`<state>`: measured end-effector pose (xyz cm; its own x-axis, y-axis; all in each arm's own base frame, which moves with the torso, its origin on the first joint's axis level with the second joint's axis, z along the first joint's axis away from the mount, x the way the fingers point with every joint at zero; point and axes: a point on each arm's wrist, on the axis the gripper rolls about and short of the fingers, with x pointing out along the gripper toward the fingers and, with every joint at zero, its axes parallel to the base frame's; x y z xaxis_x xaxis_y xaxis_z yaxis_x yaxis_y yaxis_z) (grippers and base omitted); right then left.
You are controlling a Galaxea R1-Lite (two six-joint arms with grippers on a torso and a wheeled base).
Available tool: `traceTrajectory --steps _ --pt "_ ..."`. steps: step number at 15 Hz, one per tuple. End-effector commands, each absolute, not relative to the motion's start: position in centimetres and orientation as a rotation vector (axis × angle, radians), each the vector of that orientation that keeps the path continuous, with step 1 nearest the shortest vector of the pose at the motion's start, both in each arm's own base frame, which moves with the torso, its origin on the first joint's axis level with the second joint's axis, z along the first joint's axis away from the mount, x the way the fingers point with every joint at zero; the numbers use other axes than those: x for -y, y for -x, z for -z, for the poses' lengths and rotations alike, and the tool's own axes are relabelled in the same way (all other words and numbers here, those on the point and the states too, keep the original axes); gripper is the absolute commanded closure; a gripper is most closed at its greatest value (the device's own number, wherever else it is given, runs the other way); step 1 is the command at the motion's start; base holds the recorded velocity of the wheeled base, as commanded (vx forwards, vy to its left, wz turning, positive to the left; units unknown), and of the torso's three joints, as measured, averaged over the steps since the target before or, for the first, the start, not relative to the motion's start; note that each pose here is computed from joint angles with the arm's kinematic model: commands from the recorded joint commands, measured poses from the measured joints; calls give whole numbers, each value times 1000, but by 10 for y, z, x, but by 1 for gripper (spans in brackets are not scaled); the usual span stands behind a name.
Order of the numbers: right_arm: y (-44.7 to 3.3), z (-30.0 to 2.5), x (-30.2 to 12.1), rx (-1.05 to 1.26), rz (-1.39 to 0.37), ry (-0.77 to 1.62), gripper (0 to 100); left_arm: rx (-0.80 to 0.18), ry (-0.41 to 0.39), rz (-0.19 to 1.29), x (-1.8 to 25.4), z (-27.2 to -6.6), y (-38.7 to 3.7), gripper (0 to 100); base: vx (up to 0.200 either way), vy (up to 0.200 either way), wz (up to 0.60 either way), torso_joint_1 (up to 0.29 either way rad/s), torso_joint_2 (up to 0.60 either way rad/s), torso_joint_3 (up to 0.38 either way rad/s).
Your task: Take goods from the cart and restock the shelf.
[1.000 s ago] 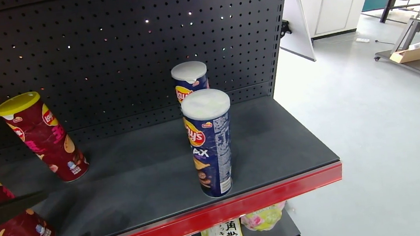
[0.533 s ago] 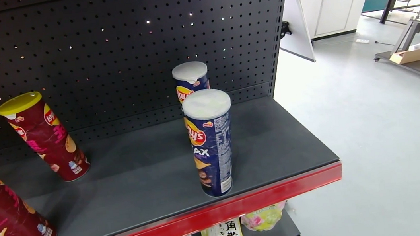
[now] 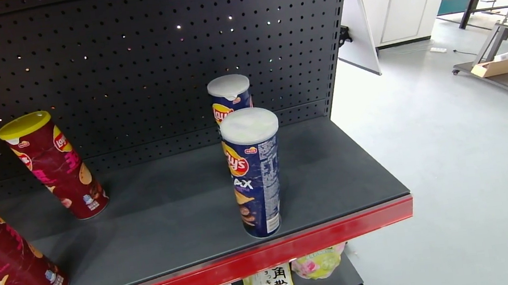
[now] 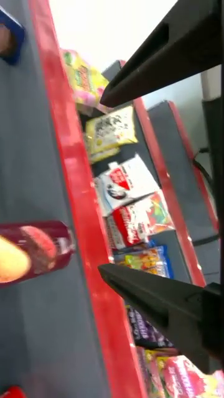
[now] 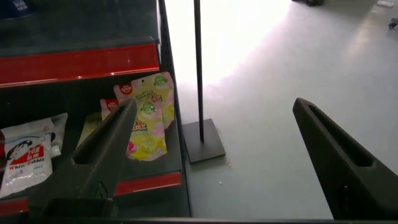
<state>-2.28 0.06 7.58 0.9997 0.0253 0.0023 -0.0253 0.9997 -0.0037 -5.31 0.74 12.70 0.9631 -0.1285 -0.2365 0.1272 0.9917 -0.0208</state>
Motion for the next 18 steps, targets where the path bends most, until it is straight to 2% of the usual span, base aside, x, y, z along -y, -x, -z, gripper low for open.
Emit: traceTrajectory --steps 1,5,8,11,14,18 --pt "23 -76 -1 3 -26 3 0 -264 -14 129 -7 -118 48 0 0 0 600 2 12 -2" --pt "23 -76 -1 3 -28 3 0 -254 -50 134 -5 -103 38 0 0 0 600 2 1 2" --pt "23 -76 -1 3 -26 -1 0 -212 -52 135 -4 -91 28 0 0 0 0 0 0 0" --pt "23 -76 -1 3 -26 -3 0 -106 -25 159 -2 -86 19 0 0 0 0 0 0 0" --pt "23 -76 -1 3 -29 -1 0 -92 -9 120 -2 -78 15 0 0 0 0 0 0 0" --pt "23 -76 -1 3 -28 0 0 -95 -11 106 -3 -77 15 0 0 0 0 0 0 0"
